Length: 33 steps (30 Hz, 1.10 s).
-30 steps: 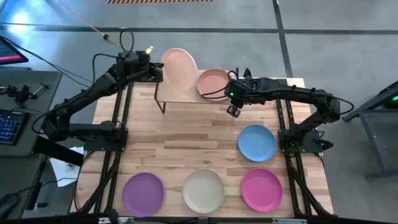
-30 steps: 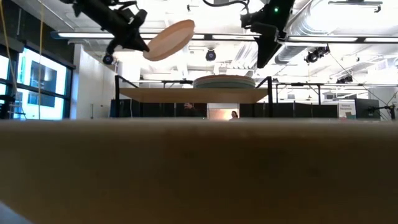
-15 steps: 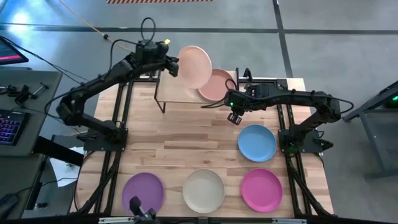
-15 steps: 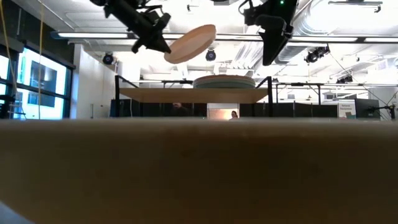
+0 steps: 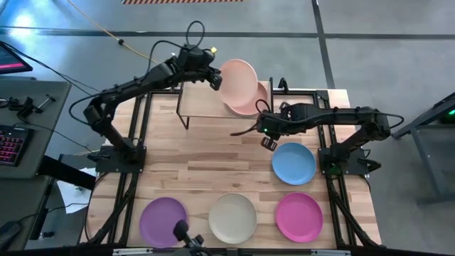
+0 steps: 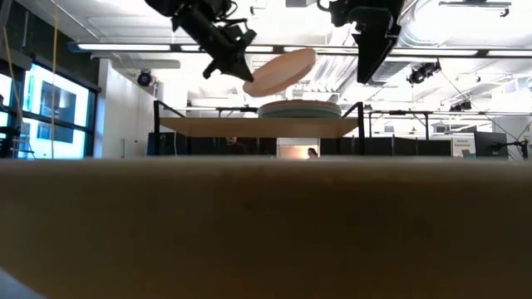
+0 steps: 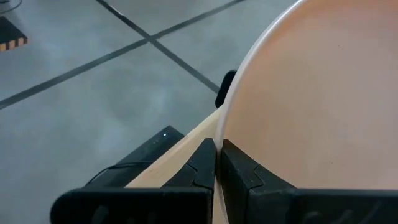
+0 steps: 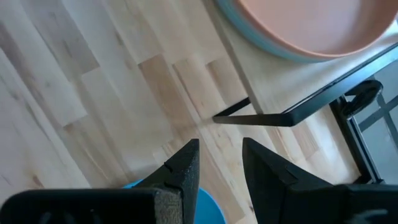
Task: Place and stack plates onto a shelf
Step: Stack the light pink plate into the light orange plate on the shelf
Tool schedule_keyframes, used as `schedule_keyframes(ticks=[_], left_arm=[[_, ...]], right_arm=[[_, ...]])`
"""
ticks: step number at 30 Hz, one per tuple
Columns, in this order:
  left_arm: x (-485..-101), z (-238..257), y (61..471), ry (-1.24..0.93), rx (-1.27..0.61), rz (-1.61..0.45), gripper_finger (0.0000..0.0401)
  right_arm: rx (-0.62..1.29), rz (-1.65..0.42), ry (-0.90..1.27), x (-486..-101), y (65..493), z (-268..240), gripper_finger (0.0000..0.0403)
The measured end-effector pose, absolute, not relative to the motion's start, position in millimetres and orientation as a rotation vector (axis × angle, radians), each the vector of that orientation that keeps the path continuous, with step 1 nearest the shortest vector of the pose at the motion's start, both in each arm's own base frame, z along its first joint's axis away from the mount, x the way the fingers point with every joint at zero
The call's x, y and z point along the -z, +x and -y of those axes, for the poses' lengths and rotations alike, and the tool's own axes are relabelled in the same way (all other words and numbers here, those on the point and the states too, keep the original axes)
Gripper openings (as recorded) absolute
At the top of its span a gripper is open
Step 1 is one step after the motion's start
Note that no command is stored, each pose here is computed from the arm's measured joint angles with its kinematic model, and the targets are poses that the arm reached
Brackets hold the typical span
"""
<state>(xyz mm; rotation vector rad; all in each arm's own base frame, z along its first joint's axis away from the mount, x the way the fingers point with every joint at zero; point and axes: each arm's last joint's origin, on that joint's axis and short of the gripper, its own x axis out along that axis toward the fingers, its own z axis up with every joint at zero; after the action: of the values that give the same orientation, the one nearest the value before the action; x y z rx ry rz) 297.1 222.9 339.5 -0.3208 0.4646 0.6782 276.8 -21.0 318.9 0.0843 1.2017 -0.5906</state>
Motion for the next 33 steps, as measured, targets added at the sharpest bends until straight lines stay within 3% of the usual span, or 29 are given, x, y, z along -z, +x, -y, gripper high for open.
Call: schedule_keyframes(ticks=[10,33], left_arm=[[-323,-231,324,-0.265,-0.641,-0.529,0.0],[-307,-239,336,-0.244,-0.632,-0.565,0.0001]], right_arm=[[0.597,-1.188,0.05,-319,277,11,0.0104],[0.598,-1.187,0.046,-320,277,11,0.0104]])
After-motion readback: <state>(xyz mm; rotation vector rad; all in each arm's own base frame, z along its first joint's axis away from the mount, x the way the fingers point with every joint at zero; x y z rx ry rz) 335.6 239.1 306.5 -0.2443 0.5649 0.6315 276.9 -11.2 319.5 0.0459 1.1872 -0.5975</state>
